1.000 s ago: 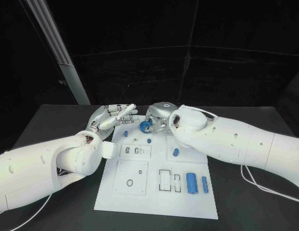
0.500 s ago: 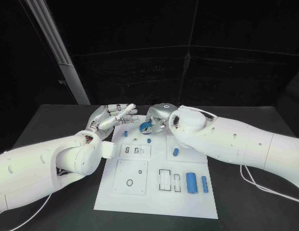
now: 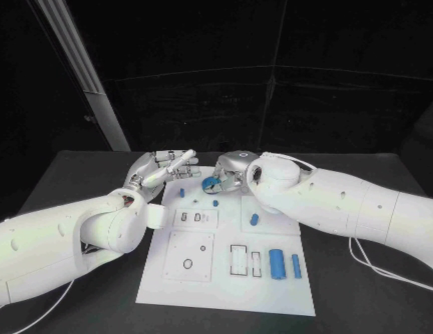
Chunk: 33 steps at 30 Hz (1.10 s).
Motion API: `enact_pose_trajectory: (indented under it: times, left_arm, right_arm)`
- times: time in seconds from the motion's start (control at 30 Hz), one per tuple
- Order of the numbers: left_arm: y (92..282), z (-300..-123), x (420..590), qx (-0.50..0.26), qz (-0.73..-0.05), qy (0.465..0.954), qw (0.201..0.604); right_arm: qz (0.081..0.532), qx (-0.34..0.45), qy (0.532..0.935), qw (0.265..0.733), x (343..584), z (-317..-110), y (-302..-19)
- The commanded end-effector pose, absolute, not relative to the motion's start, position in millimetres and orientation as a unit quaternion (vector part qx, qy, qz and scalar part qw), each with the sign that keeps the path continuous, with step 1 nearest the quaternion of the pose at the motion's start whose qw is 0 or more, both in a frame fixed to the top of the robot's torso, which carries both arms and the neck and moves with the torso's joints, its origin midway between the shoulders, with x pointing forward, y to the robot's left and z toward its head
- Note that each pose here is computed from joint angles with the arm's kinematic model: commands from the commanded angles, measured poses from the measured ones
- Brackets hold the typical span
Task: Assemble the parts on the task board
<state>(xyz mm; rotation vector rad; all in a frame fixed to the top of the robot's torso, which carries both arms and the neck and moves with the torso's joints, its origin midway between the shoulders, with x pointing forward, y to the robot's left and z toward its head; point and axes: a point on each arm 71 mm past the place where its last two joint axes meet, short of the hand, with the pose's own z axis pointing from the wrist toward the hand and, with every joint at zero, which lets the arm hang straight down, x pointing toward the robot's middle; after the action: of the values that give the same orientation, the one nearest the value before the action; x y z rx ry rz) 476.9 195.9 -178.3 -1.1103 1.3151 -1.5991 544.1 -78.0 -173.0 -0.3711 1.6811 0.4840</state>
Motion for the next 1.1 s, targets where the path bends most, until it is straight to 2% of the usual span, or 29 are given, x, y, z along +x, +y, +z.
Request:
enact_pose_trajectory:
  times: [0.03,0.13,0.23,0.4,0.53,0.77,0.9,1.1]
  left_arm:
    - [195.3,-176.5,476.9,-0.431,-0.633,0.516,0.385]
    - [196.9,-176.6,477.3,-0.431,-0.632,0.516,0.386]
    - [199.2,-176.6,477.6,-0.432,-0.63,0.515,0.388]
    - [203.5,-176.4,477.9,-0.433,-0.628,0.514,0.392]
    - [205.0,-176.5,478.0,-0.434,-0.628,0.514,0.393]
    - [206.1,-176.8,478.7,-0.433,-0.628,0.513,0.392]
    - [206.4,-177.2,479.5,-0.433,-0.628,0.513,0.392]
    - [205.9,-177.8,480.5,-0.433,-0.628,0.514,0.392]
  right_arm:
    - [0.237,-0.142,0.701,0.658,544,-166,-82]
    - [0.285,-0.123,0.66,0.684,542,-157,-91]
    - [0.323,-0.103,0.645,0.685,540,-154,-104]
    - [0.367,-0.07,0.653,0.658,534,-153,-139]
    - [0.384,-0.043,0.668,0.636,528,-153,-175]
    - [0.371,-0.008,0.678,0.634,523,-156,-233]
    - [0.353,0.01,0.686,0.636,521,-167,-260]
    - [0.335,0.025,0.697,0.633,521,-184,-278]
